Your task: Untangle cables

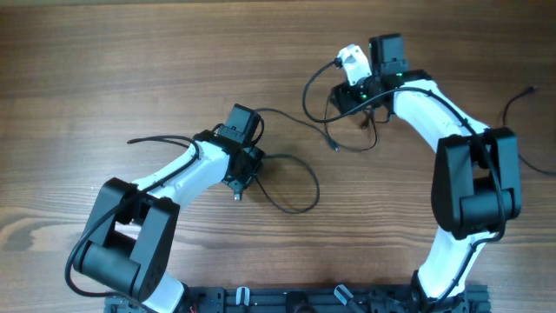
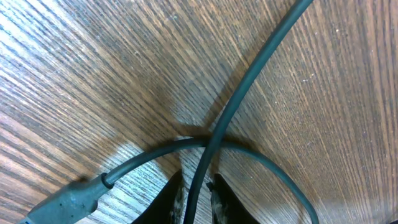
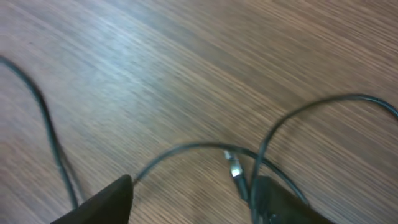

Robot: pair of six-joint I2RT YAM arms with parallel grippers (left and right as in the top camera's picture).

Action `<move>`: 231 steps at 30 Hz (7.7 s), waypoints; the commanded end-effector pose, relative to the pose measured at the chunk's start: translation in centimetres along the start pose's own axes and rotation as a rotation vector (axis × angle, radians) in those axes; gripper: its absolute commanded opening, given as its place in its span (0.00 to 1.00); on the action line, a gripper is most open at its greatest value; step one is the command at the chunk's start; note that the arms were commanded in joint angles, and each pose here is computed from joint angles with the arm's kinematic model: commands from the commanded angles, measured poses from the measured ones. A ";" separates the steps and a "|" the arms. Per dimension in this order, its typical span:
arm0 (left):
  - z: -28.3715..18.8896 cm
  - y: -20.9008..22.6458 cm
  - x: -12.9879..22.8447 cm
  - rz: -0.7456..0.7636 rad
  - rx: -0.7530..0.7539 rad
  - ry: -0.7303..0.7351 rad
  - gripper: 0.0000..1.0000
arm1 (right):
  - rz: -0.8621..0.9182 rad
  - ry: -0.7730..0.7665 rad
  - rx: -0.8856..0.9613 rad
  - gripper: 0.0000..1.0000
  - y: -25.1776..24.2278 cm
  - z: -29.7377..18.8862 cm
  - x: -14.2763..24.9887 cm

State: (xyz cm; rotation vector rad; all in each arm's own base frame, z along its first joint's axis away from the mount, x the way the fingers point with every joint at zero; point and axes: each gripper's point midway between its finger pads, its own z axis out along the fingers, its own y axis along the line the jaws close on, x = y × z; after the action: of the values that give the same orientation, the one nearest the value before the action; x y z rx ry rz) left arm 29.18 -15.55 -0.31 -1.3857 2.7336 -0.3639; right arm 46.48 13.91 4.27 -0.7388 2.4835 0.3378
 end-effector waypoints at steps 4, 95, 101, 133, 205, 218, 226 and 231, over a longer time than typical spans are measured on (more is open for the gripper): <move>1.0 1.7 -0.6 -0.003 -0.060 -0.036 0.16 | 0.059 0.073 0.117 1.00 0.3 1.9 1.3; -14.4 -1.1 1.3 0.726 0.304 -0.164 1.00 | 0.784 0.302 -0.209 1.00 7.7 -7.9 -0.7; -14.5 1.6 -3.4 0.235 0.187 -0.299 1.00 | 0.737 0.359 -0.236 1.00 13.0 -5.0 0.9; -14.7 9.2 -7.8 -0.128 -0.016 -0.287 1.00 | -0.545 0.352 -0.096 0.65 22.8 4.7 9.9; -14.7 9.2 -7.8 -0.128 -0.016 -0.287 1.00 | 0.074 -1.003 0.528 1.00 -0.4 -47.2 -8.6; -14.7 9.2 -7.8 -0.128 -0.016 -0.287 1.00 | -0.077 -1.284 0.617 0.99 9.3 -57.3 -3.4; -14.7 9.2 -7.8 -0.128 -0.016 -0.287 1.00 | -0.204 -1.414 0.708 1.00 13.0 -56.6 2.4; -14.7 9.2 -7.8 -0.128 -0.016 -0.287 1.00 | -0.352 -1.473 0.837 1.00 16.8 -57.3 7.3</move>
State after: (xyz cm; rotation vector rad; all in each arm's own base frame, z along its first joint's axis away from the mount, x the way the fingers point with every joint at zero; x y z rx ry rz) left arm 24.23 -1.87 10.97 -1.4754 2.4661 -0.1466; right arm 12.85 2.70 48.76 -0.2653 1.0166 -0.1637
